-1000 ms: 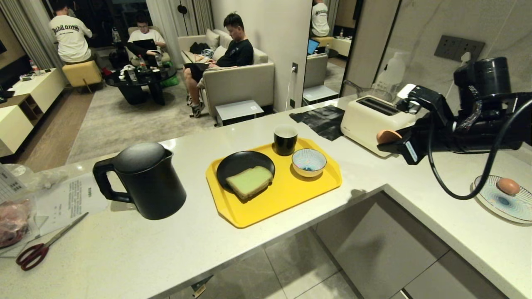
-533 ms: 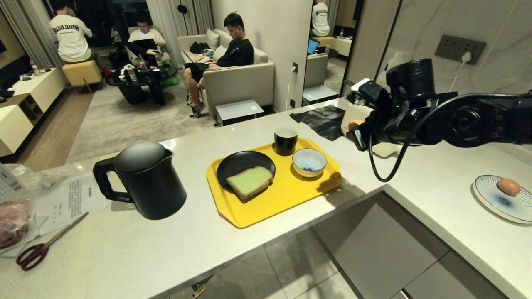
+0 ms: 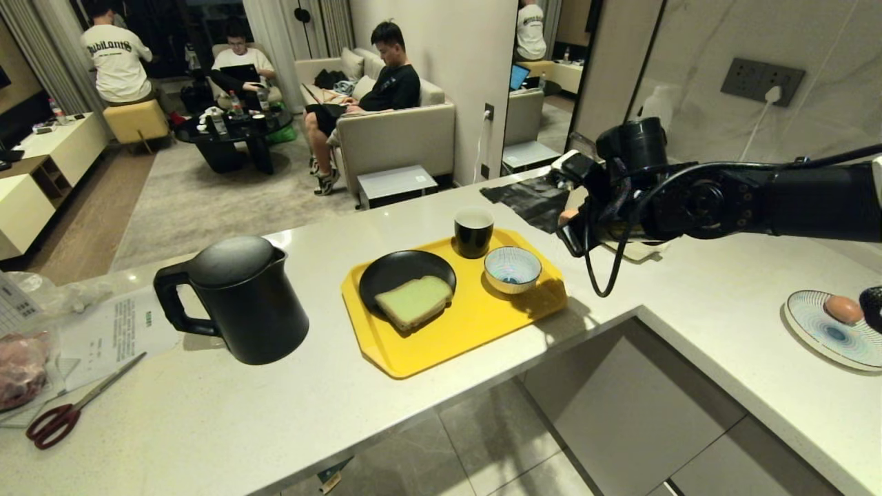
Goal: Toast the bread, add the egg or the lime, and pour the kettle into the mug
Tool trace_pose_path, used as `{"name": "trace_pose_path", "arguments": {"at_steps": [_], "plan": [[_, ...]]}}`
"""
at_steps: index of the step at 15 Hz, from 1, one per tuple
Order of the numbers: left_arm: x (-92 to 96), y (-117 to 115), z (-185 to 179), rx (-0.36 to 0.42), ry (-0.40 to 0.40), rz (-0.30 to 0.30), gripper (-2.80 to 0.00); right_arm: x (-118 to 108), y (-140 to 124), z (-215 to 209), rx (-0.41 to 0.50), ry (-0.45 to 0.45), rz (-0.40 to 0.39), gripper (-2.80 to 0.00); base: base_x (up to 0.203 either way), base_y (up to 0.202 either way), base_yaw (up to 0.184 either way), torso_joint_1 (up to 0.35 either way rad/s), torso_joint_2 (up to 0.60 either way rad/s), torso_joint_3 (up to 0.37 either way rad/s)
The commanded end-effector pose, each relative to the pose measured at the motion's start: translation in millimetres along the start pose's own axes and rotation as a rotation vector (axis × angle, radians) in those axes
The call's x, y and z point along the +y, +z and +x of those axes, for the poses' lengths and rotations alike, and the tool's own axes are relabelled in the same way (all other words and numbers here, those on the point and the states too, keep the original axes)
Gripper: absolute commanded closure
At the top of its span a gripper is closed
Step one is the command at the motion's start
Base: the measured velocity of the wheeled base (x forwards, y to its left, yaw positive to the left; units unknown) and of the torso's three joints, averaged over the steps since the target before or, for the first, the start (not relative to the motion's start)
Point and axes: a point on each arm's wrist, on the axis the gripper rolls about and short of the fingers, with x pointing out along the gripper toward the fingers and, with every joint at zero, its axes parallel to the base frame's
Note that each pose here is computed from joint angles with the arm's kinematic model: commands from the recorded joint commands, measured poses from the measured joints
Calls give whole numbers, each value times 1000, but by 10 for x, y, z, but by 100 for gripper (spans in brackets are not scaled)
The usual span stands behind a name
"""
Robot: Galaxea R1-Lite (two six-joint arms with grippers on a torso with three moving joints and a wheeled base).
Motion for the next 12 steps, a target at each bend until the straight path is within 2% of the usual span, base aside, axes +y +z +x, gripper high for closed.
{"name": "trace_pose_path", "arguments": {"at_steps": [1, 4, 9, 12], "plan": [[0, -1, -2, -3, 0, 0, 0, 80, -39, 180, 49, 47, -40, 0, 0, 0, 0, 0, 0, 0], [0, -1, -2, -3, -2, 0, 0, 198, -96, 285, 63, 102, -130, 0, 0, 0, 0, 0, 0, 0], [0, -1, -2, -3, 0, 0, 0, 334, -122, 552, 58, 112, -137, 0, 0, 0, 0, 0, 0, 0], [0, -1, -2, -3, 0, 0, 0, 492, -129, 647, 35, 129, -150, 0, 0, 0, 0, 0, 0, 0]]}}
